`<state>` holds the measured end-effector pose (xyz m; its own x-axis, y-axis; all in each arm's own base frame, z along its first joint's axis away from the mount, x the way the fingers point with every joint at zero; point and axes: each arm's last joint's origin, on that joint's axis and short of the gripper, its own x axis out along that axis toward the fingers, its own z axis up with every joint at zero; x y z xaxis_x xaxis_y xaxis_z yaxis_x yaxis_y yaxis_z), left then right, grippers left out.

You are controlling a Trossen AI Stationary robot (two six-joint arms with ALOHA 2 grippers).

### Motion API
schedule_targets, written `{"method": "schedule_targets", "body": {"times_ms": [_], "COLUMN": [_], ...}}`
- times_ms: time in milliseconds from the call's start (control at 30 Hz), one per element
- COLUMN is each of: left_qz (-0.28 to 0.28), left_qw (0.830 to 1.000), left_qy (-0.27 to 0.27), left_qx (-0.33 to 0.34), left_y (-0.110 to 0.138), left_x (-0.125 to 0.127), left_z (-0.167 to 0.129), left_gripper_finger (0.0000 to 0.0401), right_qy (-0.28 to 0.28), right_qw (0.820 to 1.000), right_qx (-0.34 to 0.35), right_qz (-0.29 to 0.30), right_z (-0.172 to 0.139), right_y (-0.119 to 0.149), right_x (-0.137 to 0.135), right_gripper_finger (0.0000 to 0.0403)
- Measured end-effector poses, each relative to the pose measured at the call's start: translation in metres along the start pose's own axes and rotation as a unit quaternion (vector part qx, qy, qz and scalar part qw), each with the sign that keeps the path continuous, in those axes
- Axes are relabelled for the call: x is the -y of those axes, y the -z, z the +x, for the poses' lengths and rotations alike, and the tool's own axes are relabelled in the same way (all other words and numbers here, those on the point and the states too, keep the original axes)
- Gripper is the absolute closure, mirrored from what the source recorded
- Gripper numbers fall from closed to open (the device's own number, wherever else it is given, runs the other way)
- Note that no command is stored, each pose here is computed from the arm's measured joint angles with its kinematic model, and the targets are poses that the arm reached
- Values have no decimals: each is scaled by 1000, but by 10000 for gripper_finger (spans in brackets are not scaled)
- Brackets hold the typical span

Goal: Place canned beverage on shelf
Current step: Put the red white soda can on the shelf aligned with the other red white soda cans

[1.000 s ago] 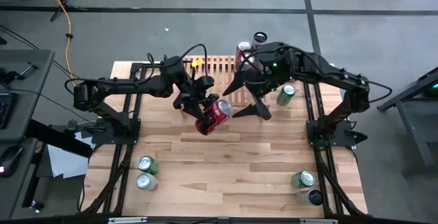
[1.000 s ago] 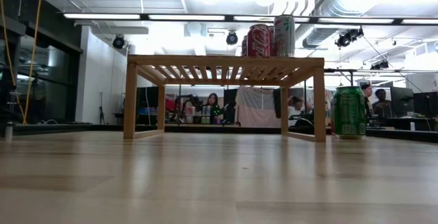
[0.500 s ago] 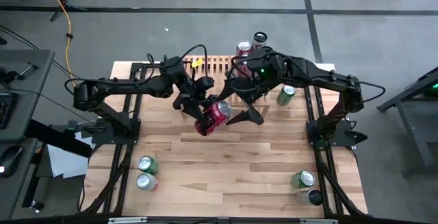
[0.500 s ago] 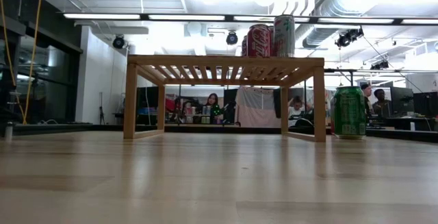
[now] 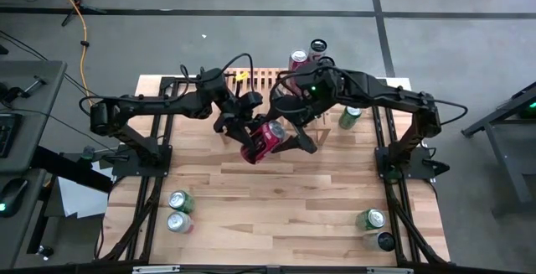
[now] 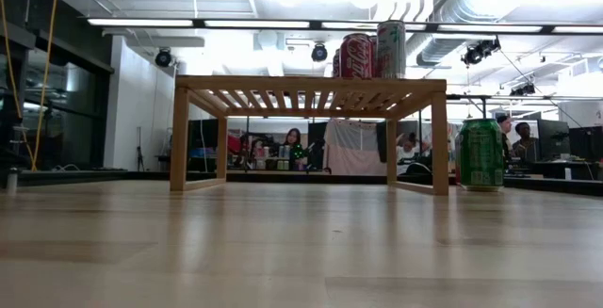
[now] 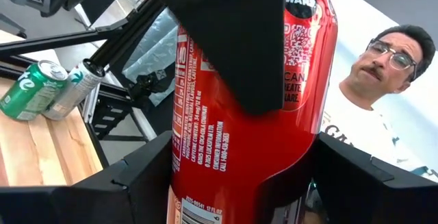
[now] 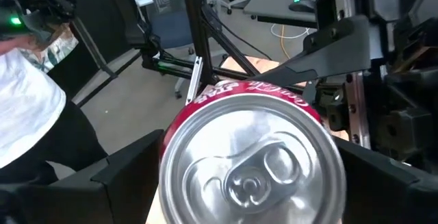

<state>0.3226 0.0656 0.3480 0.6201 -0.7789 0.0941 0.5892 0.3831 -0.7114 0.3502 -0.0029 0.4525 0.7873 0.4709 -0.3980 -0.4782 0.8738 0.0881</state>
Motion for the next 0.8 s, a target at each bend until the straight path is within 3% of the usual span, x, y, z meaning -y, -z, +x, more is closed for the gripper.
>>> {"method": "schedule_targets", "body": {"times_ms": [233, 433, 600, 800], "left_qz": [1, 1, -10, -32], "left_qw": [1000, 1000, 1000, 998], "left_qy": [0, 0, -12, -34], "left_qx": [2, 1, 14, 34], "left_y": [0, 0, -3, -9], "left_x": [0, 0, -2, -7], "left_z": [0, 0, -6, -23], "left_gripper_finger": [125, 125, 125, 22], "right_qy": [-3, -1, 11, 44], "right_qw": [1000, 1000, 1000, 996], "right_qx": [-1, 0, -7, -56], "right_qz": [-4, 11, 10, 44], "right_z": [0, -1, -9, -40], "right_y": [0, 0, 1, 8], "right_x": [0, 0, -1, -13], "right_gripper_finger": [57, 107, 109, 109]}}
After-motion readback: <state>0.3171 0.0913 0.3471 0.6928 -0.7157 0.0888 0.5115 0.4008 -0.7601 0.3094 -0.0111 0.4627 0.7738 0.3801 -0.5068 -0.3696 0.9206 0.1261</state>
